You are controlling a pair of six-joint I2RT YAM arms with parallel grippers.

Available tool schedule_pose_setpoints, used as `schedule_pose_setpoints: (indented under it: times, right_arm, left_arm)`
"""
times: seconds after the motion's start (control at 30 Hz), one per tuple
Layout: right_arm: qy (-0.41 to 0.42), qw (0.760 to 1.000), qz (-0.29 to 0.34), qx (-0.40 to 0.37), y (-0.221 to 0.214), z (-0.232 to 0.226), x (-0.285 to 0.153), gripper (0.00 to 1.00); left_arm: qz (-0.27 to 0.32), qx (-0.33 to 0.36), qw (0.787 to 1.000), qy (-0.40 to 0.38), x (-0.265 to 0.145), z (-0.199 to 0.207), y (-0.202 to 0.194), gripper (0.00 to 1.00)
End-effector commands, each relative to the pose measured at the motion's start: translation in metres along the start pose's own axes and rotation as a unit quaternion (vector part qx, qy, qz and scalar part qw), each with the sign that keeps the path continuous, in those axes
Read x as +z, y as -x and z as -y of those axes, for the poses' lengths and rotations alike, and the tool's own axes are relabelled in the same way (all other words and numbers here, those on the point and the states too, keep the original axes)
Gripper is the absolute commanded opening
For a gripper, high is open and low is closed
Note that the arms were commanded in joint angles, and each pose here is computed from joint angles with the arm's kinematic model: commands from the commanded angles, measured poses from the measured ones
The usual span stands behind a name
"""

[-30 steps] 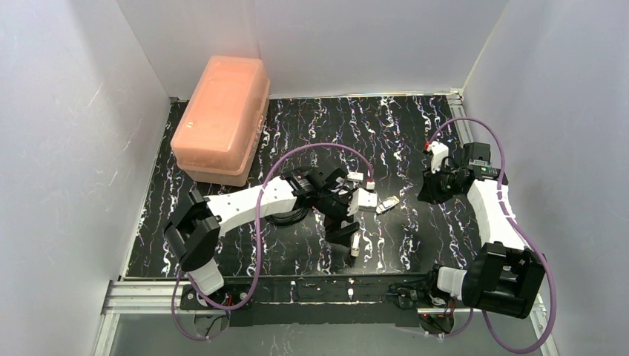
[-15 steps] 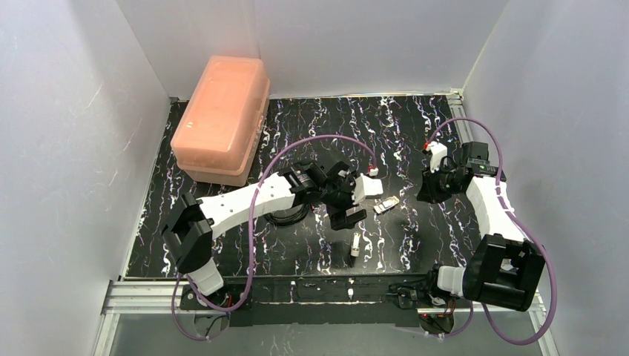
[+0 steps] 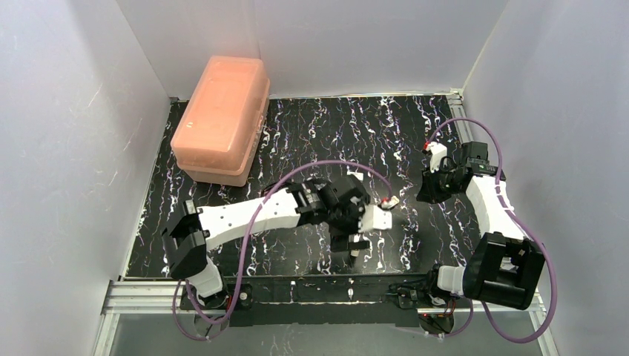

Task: Load the staples into the stapler
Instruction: Adjust the stapler at the center of the board.

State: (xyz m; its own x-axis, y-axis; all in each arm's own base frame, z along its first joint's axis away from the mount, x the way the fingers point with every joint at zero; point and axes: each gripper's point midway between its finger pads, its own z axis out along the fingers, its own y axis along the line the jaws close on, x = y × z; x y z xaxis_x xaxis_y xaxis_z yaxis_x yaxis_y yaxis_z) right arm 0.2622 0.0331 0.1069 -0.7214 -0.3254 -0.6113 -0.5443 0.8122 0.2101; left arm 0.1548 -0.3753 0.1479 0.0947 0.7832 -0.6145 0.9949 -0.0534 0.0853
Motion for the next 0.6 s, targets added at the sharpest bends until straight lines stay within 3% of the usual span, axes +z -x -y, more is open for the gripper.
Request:
schedule_pose_setpoints:
  times: [0.0,0.57]
  right_arm:
    - [-0.003,1.0,0.019,-0.007,0.015,0.003,-0.005,0.04]
    - [0.002,0.999,0.036,-0.026,0.012,-0.005,-0.007,0.04]
  left_arm:
    - [-0.019,0.038,0.999,-0.012,-0.006,0.024,-0.009,0.88]
    - [-0.029,0.078,0.996,-0.046,0.044,0.04,-0.014,0.85]
